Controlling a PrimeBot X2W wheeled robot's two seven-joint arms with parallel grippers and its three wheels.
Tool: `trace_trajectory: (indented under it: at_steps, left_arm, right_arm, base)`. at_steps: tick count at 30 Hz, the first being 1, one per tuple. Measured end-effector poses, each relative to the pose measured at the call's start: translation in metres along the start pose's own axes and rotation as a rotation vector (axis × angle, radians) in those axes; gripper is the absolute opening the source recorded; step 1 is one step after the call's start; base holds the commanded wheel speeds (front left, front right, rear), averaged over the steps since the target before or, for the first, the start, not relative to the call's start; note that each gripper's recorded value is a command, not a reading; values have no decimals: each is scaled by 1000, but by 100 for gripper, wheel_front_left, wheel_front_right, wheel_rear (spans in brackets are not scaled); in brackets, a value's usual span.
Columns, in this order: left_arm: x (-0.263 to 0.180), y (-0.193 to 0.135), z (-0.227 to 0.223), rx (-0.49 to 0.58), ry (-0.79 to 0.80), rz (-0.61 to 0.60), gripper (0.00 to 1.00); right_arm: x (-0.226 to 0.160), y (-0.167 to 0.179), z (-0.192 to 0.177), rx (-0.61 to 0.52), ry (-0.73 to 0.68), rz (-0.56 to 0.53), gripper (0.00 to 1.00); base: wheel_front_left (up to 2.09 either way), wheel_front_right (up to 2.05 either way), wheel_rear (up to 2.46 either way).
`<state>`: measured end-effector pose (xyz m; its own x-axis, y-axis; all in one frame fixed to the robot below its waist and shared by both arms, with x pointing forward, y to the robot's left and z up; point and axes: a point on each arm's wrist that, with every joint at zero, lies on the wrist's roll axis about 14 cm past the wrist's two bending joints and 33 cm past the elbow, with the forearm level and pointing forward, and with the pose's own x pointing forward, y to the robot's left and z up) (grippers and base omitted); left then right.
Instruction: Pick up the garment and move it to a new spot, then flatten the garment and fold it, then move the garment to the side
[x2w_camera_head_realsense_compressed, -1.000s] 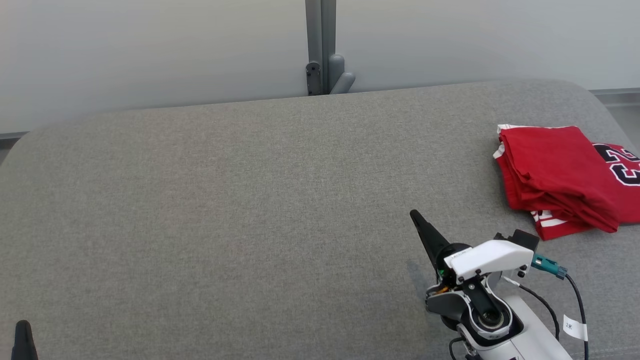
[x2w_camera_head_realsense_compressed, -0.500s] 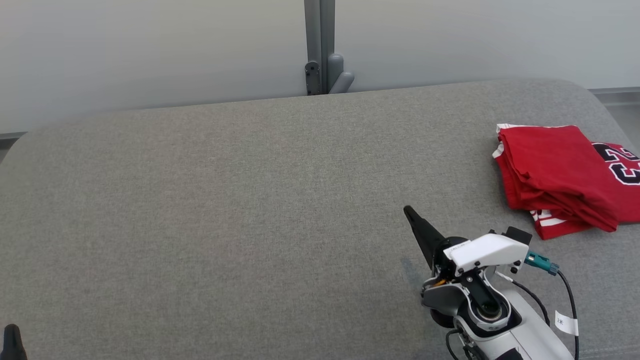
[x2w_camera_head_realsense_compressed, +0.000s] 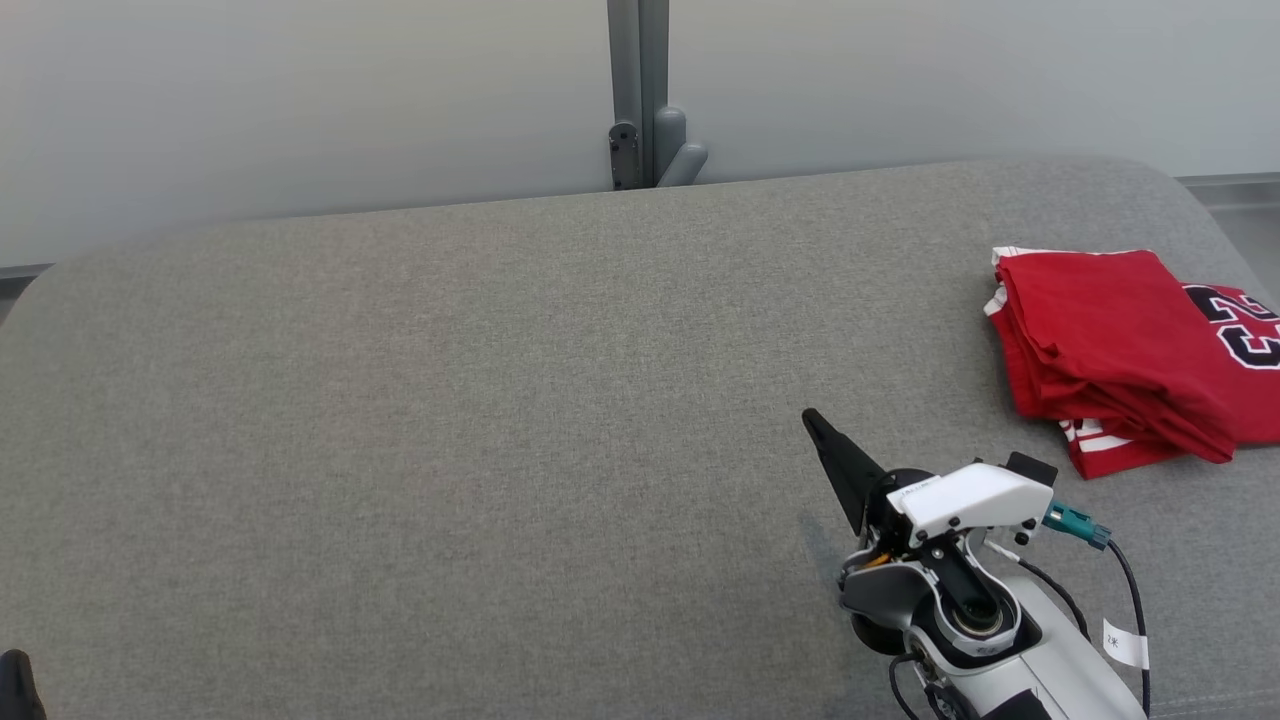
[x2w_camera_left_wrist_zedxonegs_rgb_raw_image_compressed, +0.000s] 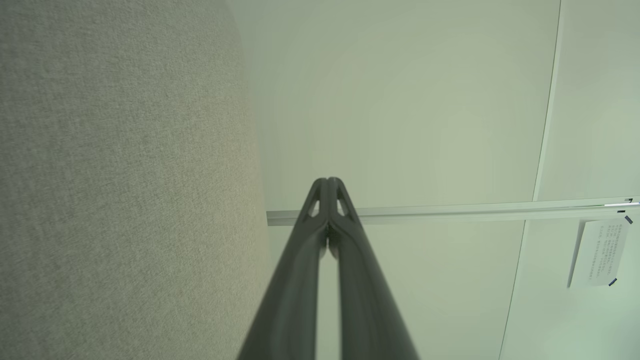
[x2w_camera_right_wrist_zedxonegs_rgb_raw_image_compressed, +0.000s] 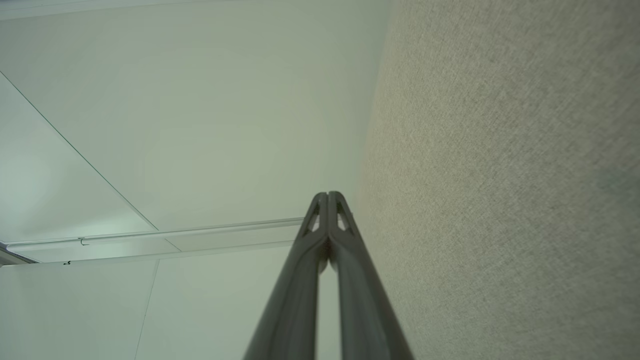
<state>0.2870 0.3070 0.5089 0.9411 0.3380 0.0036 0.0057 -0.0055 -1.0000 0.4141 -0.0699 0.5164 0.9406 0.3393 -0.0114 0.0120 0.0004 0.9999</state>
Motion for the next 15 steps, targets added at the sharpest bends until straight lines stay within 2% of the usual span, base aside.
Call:
trace_trajectory:
  at_steps: [15]
  left_arm:
    - [0,0,0,0,0,0,0]
  right_arm:
    - [0,0,0,0,0,0,0]
  base:
    - [0,0,0]
